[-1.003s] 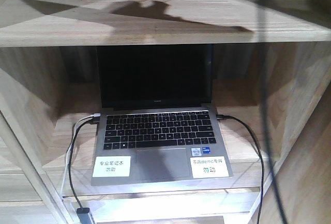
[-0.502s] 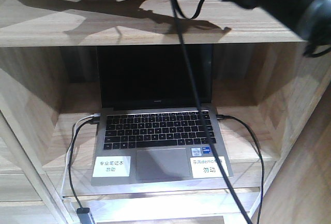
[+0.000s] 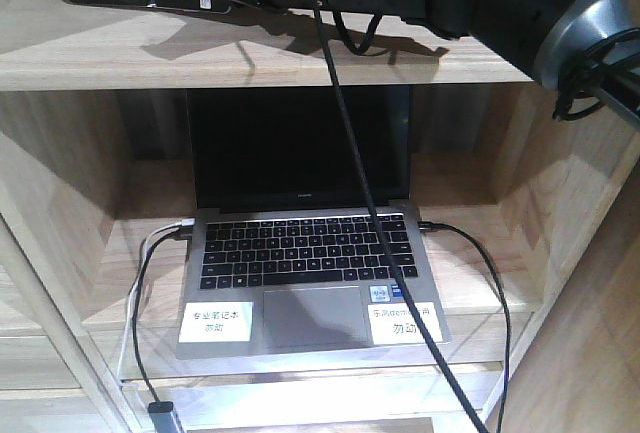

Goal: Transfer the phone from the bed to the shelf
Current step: 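Lower the phone onto the upper shelf and open the right gripper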

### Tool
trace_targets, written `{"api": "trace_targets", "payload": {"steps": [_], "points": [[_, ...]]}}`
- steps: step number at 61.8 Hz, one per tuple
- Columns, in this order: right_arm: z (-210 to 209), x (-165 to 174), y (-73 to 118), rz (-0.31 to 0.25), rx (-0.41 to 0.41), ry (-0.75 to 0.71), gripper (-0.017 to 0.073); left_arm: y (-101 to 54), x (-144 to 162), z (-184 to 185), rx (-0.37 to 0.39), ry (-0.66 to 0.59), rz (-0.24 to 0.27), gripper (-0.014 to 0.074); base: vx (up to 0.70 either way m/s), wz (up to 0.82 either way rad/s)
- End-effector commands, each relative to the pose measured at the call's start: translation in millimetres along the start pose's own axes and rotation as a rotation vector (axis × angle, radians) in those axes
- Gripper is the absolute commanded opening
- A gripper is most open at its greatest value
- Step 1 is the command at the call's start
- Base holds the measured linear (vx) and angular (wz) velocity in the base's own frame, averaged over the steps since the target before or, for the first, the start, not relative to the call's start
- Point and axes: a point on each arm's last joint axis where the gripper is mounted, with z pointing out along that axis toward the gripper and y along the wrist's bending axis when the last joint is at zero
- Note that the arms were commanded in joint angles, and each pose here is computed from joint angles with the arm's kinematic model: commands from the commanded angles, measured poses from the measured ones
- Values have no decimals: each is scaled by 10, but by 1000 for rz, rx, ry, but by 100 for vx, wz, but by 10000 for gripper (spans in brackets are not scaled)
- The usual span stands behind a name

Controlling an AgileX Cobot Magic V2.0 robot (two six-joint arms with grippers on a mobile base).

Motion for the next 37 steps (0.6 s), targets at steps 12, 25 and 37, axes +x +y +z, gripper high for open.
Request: {"api": "trace_targets", "payload": {"steps": [12,25,37], "points": [[-204,-353,70,-30,69,-136,325,1,-153,-22,3,-104,-19,1,0,0],[-217,-371,17,-65,135,-149,619,1,-153,-22,3,-104,-19,1,0,0],[-268,-405,48,-125,148,-131,707,1,-153,-22,3,-104,-19,1,0,0]]}}
